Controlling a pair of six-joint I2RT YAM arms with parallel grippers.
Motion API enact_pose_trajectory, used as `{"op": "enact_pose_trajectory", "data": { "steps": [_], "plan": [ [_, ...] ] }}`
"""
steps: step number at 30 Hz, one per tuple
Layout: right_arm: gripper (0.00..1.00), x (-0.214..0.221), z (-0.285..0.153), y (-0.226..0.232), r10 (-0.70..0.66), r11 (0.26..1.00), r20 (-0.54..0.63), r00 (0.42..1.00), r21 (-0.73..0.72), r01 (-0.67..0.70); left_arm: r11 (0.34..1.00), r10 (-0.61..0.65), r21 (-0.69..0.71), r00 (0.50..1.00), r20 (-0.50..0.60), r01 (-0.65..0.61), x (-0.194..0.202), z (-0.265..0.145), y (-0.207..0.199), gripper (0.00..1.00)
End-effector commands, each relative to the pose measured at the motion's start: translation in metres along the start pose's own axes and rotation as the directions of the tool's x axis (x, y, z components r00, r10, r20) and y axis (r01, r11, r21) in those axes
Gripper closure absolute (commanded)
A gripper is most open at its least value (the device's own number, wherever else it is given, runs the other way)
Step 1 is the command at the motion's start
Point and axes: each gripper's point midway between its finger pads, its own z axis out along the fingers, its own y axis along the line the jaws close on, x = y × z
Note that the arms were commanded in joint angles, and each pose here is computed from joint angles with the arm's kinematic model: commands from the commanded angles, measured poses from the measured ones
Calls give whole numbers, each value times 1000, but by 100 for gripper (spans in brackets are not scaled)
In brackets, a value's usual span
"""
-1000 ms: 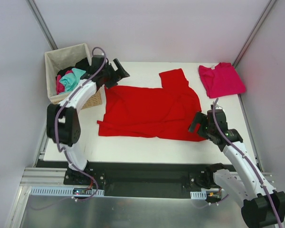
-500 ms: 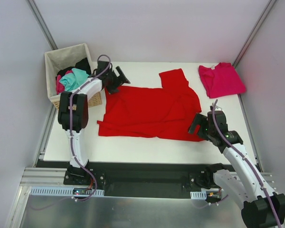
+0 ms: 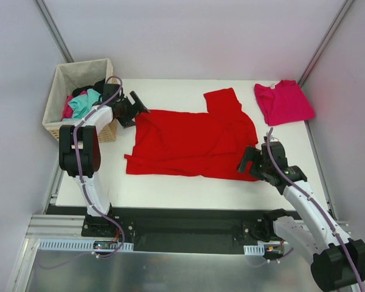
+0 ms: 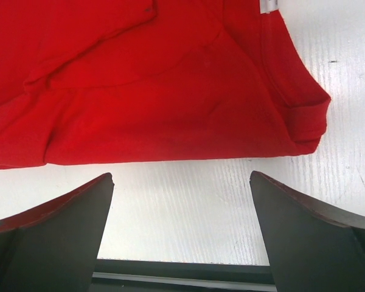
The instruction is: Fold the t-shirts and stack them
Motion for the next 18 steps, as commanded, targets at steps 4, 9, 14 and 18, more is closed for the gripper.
{"op": "enact_pose_trajectory", "data": {
  "steps": [4,9,14,18],
  "plan": [
    [0,-5,-3,10,-4,1000,34,999,-28,5,992,-84,-79,977,198,101,-74,-54,55,10],
    [1,-4,-4,13,-9,1000,36,999,-30,10,990,-86,-92,973,214,108,-80,-67,65,10],
    [0,-4,-7,16,-14,999,41,999,-37,16,996,-73,-28,982,172,79,-71,-69,47,10],
    [0,-9,-12,22,-32,998,63,998,-44,35,998,-7,57,988,151,-1,-61,-78,7,10]
  ]
}}
